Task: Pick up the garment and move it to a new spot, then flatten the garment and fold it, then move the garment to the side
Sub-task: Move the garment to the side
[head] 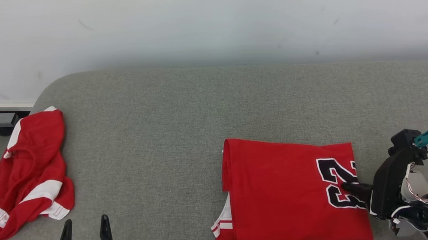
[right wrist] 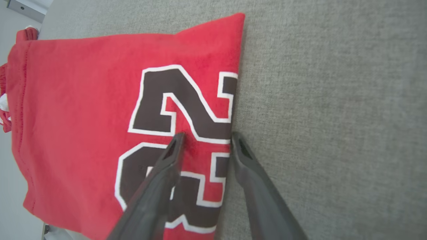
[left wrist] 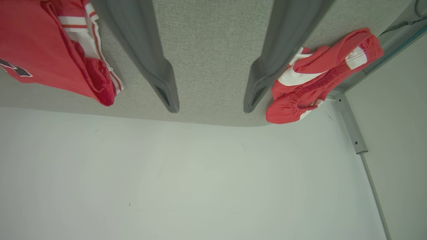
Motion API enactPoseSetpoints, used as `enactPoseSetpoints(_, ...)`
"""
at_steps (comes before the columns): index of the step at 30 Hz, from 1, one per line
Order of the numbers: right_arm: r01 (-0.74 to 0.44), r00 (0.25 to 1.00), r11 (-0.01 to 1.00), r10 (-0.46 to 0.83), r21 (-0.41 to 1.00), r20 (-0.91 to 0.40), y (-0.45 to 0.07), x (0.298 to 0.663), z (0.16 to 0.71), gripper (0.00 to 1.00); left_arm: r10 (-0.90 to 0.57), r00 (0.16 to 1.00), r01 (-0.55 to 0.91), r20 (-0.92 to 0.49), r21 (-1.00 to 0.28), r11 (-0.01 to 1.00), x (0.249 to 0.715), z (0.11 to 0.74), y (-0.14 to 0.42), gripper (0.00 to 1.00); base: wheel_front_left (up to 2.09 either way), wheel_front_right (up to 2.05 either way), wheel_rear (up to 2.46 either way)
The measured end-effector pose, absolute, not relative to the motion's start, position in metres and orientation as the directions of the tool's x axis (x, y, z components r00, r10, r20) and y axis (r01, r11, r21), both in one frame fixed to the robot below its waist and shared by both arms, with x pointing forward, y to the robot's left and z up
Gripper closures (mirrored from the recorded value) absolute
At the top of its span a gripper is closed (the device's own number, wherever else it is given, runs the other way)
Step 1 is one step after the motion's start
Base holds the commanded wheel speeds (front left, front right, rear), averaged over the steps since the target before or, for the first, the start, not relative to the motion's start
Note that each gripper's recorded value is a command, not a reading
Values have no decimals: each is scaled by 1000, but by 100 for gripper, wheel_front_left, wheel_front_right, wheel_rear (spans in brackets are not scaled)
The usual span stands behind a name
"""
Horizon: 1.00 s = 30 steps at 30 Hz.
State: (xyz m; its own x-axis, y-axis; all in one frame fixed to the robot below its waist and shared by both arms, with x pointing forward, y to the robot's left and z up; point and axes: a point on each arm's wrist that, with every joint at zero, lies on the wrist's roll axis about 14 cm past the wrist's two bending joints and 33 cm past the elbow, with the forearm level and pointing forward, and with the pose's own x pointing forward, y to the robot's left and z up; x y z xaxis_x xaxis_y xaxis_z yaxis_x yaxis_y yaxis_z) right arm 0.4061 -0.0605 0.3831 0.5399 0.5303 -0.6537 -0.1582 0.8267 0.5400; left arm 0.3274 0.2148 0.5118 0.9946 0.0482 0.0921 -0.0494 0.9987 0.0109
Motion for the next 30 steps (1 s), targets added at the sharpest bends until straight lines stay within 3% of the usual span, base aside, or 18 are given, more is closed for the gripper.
enactPoseSetpoints(6,-175,540,833,527,525,-656,-62,409,386,100,55,994,-55,92,1,998,327,511,215,0,0,0,0)
enactPoseSetpoints(14,-196,599,850,499,490,-626,-84,427,405,100,37,996,-37,85,-4,999,332,509,209,0,0,0,0)
enactPoseSetpoints(30,-119,720,947,289,299,-631,-192,479,448,100,-73,995,73,68,-1,997,361,503,179,0,0,0,0)
